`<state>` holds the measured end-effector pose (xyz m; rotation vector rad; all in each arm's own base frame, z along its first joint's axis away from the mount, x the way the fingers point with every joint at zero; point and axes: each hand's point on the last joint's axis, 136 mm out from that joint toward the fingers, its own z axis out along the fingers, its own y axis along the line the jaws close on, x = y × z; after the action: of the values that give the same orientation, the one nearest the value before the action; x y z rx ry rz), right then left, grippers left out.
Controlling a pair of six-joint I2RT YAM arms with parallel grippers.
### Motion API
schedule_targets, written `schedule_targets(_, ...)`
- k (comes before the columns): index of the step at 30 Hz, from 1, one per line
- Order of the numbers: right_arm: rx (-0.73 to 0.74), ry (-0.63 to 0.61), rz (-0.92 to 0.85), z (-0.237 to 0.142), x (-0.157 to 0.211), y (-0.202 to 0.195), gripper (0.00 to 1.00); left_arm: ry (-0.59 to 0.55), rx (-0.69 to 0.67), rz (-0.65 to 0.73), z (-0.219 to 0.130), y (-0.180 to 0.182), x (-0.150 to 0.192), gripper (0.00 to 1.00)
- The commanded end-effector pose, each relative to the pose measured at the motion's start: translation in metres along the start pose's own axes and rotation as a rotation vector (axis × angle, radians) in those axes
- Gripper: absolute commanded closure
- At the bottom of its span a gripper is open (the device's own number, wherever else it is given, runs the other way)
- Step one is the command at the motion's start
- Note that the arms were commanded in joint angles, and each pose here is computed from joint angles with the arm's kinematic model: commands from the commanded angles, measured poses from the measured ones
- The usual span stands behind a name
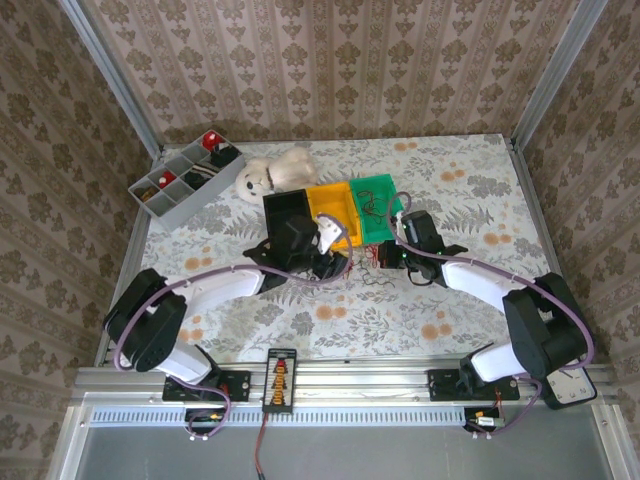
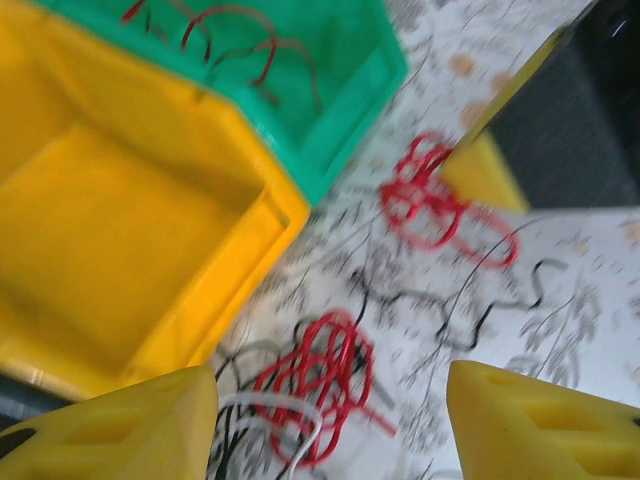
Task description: Untangle the cables
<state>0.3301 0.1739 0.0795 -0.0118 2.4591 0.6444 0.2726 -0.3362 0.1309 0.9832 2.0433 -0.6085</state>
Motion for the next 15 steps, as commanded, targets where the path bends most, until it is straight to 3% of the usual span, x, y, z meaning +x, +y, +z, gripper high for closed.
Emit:
schedule_targets(1,-0.146,-0.041,-0.023,-0.011,-0.018,0.031,0.97,-0.034,0.105,0.048,0.008,-0.016,-0.019,0.38)
schedule_targets(15,-0.271,-0.056,-0.008,-0.027,-0.03,0.054,0.98,-0.091,0.128,-0.011,0.029,-0.009,-0.033,0.43)
